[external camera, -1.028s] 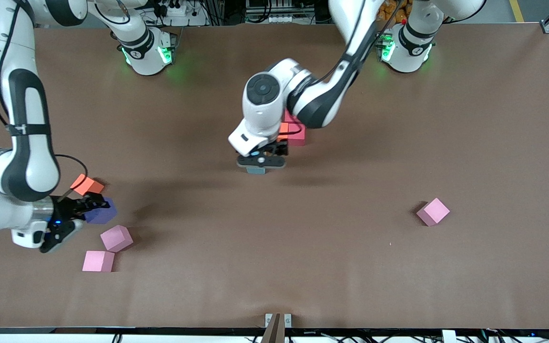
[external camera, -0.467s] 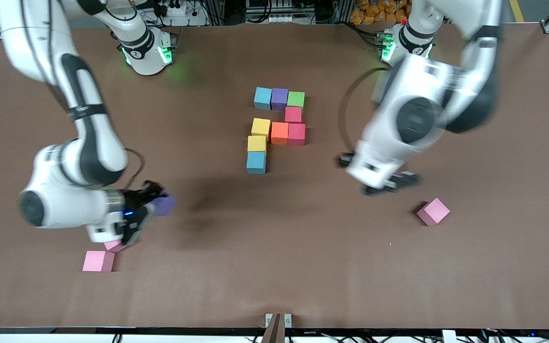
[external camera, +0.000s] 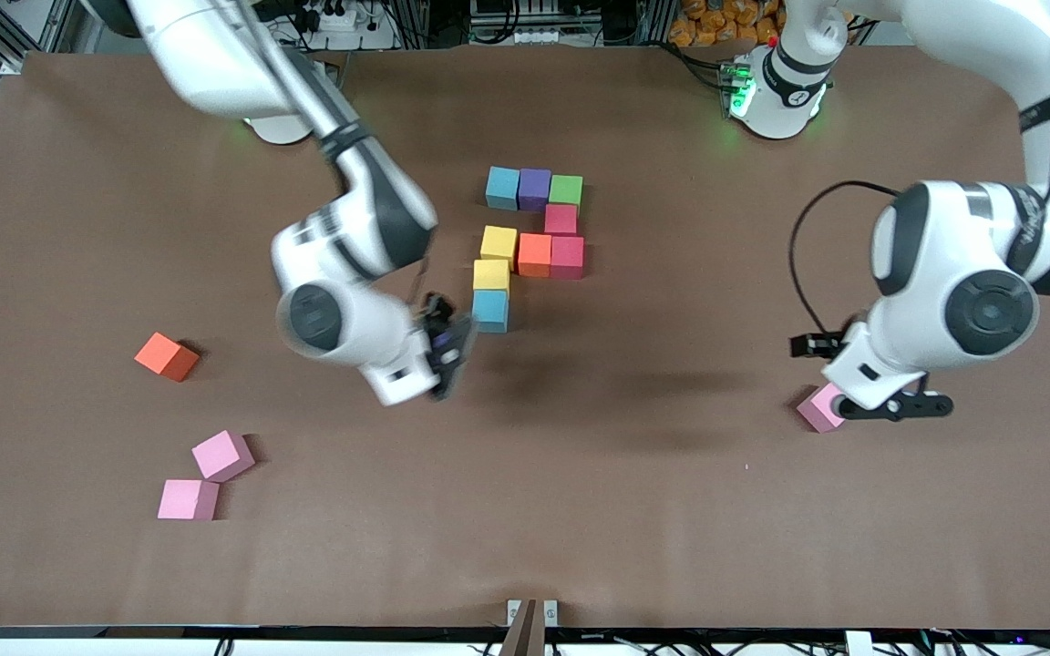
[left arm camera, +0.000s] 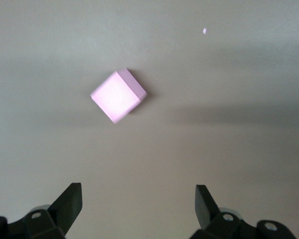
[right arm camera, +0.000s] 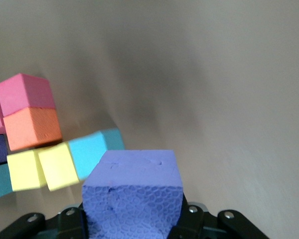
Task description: Form number 2 with 11 blocks
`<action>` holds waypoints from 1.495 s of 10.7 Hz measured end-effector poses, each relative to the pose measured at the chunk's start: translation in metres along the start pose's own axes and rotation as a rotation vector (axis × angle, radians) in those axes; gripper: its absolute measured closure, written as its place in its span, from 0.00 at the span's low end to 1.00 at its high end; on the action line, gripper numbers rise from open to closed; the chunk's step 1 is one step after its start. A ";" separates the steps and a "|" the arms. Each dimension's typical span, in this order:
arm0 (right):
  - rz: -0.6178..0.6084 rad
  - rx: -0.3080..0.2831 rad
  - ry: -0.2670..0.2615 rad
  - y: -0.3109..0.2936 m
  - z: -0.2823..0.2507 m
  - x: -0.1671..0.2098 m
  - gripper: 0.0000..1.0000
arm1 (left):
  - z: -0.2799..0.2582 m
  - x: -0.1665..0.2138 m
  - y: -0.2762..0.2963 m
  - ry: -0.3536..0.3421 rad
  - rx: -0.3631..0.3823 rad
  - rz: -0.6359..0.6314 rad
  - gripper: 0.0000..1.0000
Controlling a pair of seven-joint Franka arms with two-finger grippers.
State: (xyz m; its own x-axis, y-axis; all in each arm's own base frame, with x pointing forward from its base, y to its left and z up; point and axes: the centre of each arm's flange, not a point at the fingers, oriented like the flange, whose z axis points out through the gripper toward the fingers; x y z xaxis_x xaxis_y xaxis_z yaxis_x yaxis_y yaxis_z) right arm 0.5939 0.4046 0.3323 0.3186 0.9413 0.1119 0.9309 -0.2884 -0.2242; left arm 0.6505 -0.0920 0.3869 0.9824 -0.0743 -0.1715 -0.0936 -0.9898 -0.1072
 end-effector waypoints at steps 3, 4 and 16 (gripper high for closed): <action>-0.145 -0.082 -0.015 -0.066 0.042 0.049 0.41 | 0.051 -0.003 -0.042 0.068 0.026 0.207 0.00; -0.174 -0.104 -0.008 -0.081 0.060 0.056 0.41 | 0.061 -0.004 -0.050 0.086 0.038 0.280 0.00; -0.252 -0.160 -0.060 -0.108 0.150 0.045 0.41 | 0.131 -0.014 -0.057 0.184 0.080 0.472 0.00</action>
State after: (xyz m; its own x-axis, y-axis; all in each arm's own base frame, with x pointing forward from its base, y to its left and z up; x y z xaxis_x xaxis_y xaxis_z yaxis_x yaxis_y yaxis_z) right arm 0.4805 0.5044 0.2161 0.0677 0.9940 0.0860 0.9971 -0.0643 -0.0410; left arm 0.6209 -0.0182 0.2671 0.8418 -0.5379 -0.0452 -0.5386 -0.8316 -0.1354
